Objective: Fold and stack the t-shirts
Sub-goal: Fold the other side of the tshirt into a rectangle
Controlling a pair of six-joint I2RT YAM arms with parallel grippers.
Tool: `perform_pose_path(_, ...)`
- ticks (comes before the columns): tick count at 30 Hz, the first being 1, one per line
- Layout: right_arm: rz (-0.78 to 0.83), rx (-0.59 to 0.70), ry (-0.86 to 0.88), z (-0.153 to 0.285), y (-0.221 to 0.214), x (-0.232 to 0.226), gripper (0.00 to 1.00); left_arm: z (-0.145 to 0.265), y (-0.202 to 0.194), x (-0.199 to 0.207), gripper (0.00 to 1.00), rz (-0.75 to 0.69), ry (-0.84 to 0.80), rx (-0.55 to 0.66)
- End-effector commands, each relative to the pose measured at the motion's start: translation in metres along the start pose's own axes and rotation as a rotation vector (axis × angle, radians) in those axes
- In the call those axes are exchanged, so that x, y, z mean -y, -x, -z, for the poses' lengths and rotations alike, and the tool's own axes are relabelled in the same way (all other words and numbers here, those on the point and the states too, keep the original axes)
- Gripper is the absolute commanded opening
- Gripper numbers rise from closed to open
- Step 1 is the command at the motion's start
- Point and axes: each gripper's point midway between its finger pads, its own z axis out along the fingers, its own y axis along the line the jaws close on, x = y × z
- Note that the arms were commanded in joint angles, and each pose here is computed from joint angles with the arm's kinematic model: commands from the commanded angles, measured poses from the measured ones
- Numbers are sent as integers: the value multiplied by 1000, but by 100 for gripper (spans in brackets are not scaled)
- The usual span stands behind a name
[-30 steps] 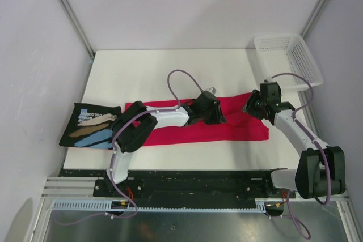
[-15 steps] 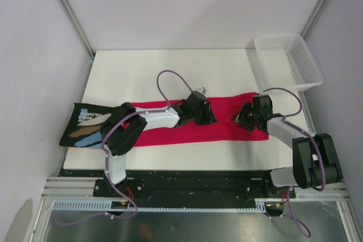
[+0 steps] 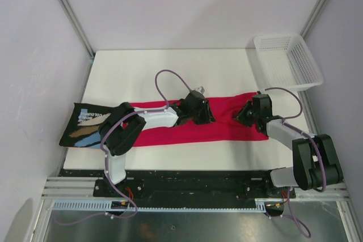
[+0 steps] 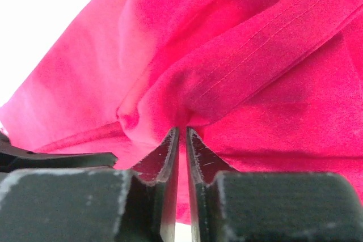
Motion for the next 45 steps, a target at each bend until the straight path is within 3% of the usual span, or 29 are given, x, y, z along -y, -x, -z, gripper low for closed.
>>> perform_pose_path(1,-17,68,78,11,16,-23,9,11,13,18,39,-33,-64,35)
perform_pose_path(9,-53,63,43,28,14,-22,0,5,4,24,39,-40,-91,6)
perform_pose_path(11,-40,52,25,30,10,-18,7,4,1,24,39,-36,-92,0)
perform_pose_path(16,14,23,-20,28,-5,-4,35,4,-1,25,39,-37,-99,-1)
perform_pose_path(25,73,21,-34,14,-16,11,58,7,3,28,39,-41,-106,8)
perform_pose_path(45,85,129,55,9,5,-8,60,10,9,18,39,-35,-88,18)
